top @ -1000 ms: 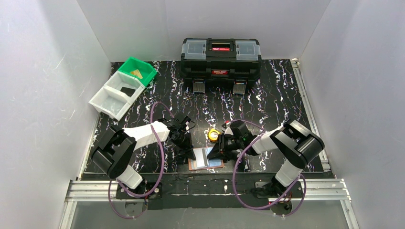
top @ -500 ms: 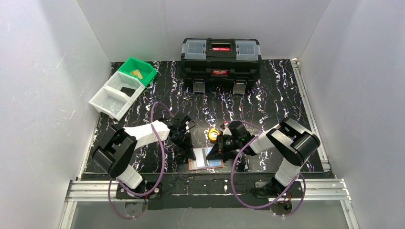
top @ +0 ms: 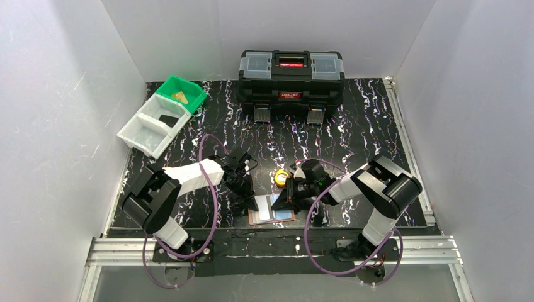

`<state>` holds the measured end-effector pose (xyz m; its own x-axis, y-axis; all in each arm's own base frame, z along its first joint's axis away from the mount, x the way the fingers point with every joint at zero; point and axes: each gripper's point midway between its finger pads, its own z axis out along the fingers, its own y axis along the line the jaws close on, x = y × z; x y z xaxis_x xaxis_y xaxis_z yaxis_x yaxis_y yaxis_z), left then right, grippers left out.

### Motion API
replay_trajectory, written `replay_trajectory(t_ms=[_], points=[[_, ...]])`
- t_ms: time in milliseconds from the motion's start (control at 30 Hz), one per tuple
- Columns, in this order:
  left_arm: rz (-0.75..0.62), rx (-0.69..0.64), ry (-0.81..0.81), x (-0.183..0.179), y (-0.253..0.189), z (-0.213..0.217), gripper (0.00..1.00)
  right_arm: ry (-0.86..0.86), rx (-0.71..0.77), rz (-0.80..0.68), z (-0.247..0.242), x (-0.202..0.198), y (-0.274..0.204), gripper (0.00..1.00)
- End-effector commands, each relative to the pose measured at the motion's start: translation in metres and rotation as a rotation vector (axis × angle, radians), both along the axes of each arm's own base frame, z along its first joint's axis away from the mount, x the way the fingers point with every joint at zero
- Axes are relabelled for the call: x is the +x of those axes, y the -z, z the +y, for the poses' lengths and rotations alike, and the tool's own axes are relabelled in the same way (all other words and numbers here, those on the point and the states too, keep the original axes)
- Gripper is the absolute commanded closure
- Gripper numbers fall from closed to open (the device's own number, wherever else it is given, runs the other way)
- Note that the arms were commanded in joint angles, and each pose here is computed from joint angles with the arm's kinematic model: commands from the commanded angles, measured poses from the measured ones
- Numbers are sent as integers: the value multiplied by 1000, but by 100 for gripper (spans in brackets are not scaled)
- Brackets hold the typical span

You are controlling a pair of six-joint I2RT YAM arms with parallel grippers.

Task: Take the credit cards out of the card holder
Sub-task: Remove the credit card from the card holder.

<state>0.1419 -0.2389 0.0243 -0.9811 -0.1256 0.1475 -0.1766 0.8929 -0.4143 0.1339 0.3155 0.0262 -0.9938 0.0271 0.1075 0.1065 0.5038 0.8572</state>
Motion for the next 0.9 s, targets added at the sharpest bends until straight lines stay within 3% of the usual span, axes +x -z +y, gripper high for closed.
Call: replay_trajectory(t_ms=[0, 300, 533, 867], points=[[22, 253, 15, -14, 39, 49, 100, -12, 33, -18, 7, 3, -5, 83], [28, 256, 12, -14, 40, 50, 100, -18, 36, -15, 9, 3, -4, 84], [31, 274, 14, -16, 41, 53, 100, -2, 16, -21, 2, 1, -1, 99], [47, 307, 9, -20, 44, 64, 100, 32, -94, -96, -22, 6, 1, 99]])
